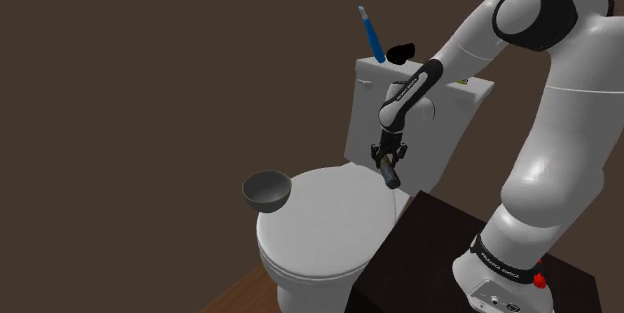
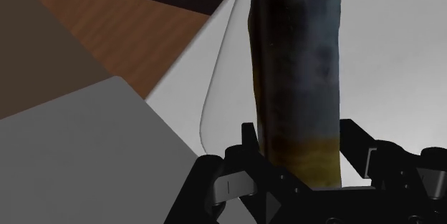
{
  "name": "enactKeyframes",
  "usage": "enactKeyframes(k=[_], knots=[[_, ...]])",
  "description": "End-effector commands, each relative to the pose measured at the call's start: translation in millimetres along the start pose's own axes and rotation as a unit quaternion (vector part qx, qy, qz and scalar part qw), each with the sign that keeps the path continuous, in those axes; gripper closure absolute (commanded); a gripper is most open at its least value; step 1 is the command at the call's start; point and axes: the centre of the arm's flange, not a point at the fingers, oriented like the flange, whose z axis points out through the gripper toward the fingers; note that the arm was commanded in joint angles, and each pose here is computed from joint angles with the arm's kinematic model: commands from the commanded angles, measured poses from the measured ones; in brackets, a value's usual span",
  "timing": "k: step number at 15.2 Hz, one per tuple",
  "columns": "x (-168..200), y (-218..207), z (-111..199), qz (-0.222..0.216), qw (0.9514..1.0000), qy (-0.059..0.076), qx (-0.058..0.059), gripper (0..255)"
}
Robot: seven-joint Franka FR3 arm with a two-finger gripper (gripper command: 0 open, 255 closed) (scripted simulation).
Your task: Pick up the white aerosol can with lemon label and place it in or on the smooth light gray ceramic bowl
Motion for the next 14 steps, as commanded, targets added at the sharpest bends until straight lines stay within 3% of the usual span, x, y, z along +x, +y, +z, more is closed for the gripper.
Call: enactKeyframes(k=[1, 9, 14], knots=[[-1.6, 0.1, -11.4, 0.000, 1.0000, 0.000, 0.000, 255], [-3.2, 2.6, -51.3, 0.000, 1.0000, 0.000, 0.000, 255], [-12.6, -62.6, -55.7, 0.000, 1.0000, 0.000, 0.000, 255]])
